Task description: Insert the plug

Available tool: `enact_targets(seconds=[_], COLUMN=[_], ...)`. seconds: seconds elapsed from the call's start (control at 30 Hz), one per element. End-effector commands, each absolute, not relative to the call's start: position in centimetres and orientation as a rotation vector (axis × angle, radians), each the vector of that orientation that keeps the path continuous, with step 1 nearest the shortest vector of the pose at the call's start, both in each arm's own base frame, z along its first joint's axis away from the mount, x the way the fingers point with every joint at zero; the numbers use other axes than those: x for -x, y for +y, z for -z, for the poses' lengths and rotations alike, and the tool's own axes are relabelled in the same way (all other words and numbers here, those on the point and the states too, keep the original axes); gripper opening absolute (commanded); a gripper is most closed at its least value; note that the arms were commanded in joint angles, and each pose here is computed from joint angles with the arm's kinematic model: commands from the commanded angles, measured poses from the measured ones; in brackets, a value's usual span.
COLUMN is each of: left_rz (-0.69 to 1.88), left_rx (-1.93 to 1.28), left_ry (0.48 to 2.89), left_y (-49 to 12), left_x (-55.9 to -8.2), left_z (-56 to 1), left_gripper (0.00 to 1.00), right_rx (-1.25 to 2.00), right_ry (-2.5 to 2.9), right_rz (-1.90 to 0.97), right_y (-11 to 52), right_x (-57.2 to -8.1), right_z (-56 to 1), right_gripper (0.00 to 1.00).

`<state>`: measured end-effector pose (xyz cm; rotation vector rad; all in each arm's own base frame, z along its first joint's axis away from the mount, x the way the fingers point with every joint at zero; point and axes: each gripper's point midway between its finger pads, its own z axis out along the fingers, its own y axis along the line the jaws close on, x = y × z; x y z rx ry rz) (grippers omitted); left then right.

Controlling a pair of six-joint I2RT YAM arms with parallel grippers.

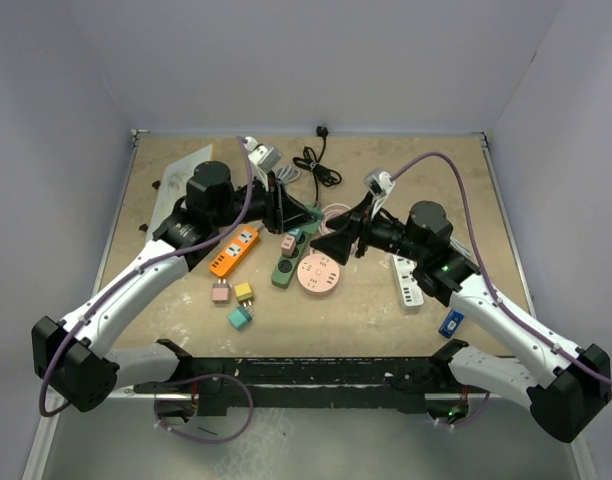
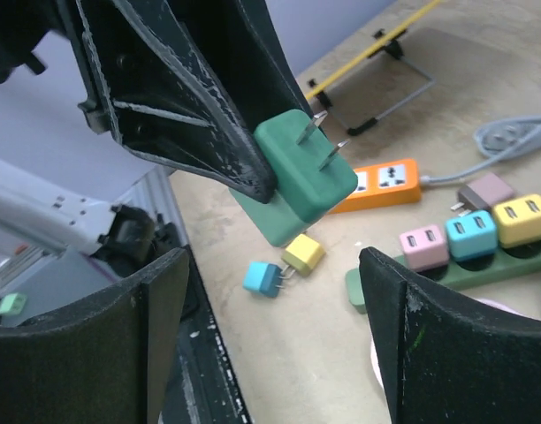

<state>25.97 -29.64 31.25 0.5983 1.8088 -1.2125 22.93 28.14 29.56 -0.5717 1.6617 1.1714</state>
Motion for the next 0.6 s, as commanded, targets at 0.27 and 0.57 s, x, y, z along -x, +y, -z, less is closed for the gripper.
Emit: enact_targets(seconds=[0.27,0.57], left_rz=[1.461,1.443], left_rx=[-0.969,-1.059], left_ry=[1.439,1.437], left_y=[-29.3,-28.8], left_x=[-17.8,-16.7], left_z=[-38.1,-37.0], left_gripper=[0.14,0.14], right_rx=[0.851,0.923], right_ry=[1.331,1.26], right_rz=[-1.35,-1.427], right_y=[29.0,29.4], right_x=[-17.8,-16.4], right_z=[-36.0,-37.7], right_gripper=[0.61,0.54])
